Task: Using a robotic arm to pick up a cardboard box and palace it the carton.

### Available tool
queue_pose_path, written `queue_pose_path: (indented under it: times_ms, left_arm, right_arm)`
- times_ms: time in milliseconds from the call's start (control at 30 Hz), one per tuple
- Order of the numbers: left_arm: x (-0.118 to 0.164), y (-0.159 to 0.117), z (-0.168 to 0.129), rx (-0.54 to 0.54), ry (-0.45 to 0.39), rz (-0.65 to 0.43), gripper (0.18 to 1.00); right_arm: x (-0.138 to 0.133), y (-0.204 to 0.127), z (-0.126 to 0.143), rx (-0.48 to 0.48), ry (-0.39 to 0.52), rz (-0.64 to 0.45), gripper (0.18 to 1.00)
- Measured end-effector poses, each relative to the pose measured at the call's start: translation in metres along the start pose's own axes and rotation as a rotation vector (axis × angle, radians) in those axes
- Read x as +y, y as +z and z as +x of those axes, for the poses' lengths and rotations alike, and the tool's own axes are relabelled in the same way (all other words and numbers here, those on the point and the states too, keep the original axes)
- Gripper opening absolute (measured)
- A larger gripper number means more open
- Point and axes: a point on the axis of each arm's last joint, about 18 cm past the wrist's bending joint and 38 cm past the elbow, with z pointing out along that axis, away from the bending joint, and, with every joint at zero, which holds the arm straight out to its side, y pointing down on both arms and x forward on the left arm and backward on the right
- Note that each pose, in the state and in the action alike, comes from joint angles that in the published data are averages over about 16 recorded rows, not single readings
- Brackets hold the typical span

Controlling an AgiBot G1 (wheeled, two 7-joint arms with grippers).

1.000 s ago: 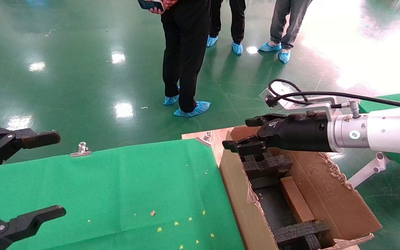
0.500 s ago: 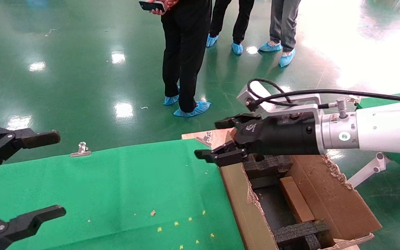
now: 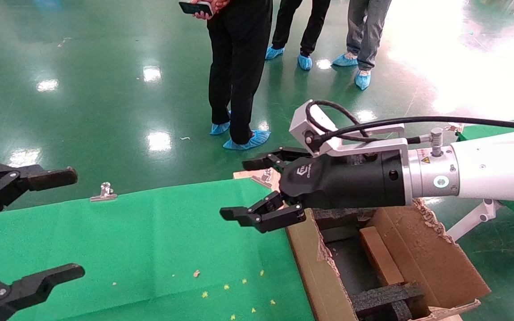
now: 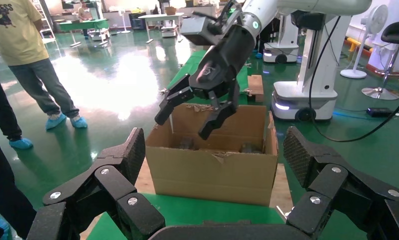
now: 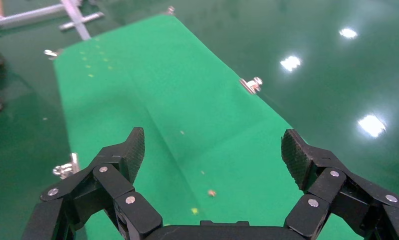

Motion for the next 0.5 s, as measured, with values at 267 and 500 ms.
queue_pose_path:
  times_ms: [267,500]
  left_arm:
    - [0.0,0.0,0.0,0.0,0.0,0.0,1.0]
    - [0.0,0.0,0.0,0.0,0.0,0.0,1.0]
  right_arm:
    - [-0.006,-0.001,-0.015,-0.085,-0.055,0.081,1.001]
    - [-0.009,-0.007,-0.028,-0.148,-0.108,0.162,1.001]
